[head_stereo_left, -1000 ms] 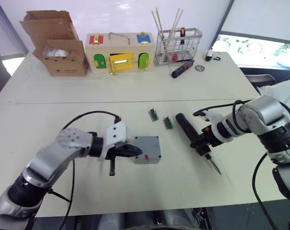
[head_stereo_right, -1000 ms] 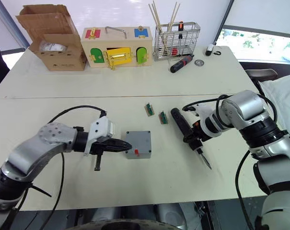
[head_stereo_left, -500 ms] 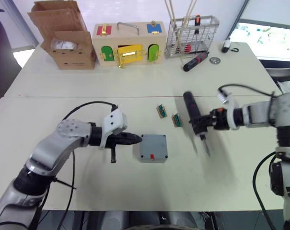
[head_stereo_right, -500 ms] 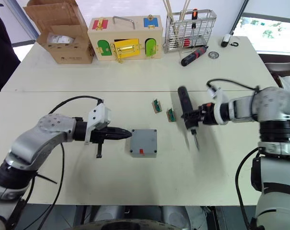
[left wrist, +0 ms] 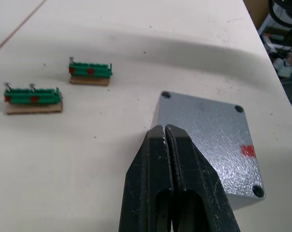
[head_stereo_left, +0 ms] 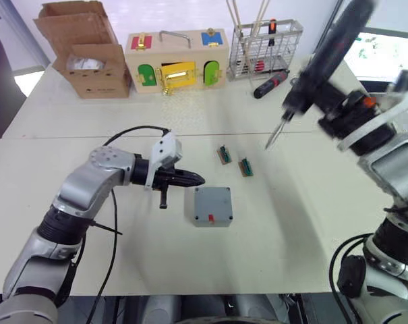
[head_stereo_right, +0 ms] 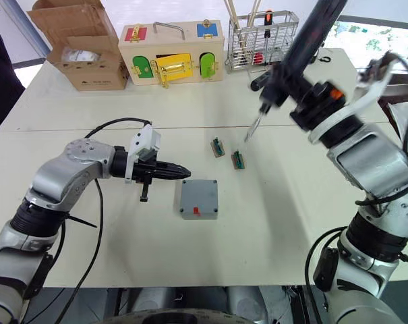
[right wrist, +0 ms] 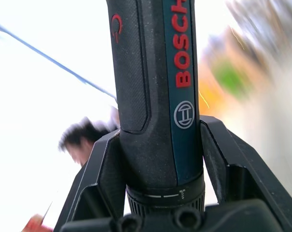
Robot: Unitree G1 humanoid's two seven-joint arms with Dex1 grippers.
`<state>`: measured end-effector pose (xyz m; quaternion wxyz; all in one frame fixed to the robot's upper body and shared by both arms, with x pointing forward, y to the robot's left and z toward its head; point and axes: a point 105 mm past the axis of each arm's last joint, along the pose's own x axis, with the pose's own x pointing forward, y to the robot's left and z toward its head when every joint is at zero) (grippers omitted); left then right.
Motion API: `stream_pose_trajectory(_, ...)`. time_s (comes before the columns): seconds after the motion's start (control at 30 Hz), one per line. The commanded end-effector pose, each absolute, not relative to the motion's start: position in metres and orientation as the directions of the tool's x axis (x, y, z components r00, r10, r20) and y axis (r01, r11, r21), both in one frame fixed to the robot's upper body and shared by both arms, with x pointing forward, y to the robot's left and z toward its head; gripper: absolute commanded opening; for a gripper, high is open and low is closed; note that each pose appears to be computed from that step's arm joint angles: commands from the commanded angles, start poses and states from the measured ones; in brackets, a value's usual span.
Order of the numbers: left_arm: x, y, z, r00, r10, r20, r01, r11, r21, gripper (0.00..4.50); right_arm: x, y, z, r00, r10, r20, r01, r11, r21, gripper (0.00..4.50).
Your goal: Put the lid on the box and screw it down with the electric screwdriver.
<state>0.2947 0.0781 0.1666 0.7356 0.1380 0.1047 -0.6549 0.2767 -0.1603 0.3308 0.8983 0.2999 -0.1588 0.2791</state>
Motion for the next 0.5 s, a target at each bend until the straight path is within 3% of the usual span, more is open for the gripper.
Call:
stream_pose_trajectory(0.03, 0.291, 0.079, 0.177, 0.102, -0.942, -0.319, 0.994, 0.083, 0.072, 0.0, 0.26, -0.135, 0.345, 0.721, 0.413, 0.556, -0.615, 0.751, 0.239, 1.92)
stream_pose_trajectory(0.2, 0.287, 0.078, 0.177, 0.077, -0.94, -0.333, 0.996, 0.057, 0.069, 0.0, 0.254, -0.098, 0.32, 0.683, 0.526, 0.507, -0.58, 0.812, -0.061, 1.92)
stream_pose_trajectory(0.5, 0.269, 0.061, 0.158, 0.006, -0.931, -0.365, 0.997, -0.021, 0.071, 0.0, 0.246, -0.085, 0.275, 0.69, 0.584, 0.427, -0.576, 0.801, -0.165, 1.92)
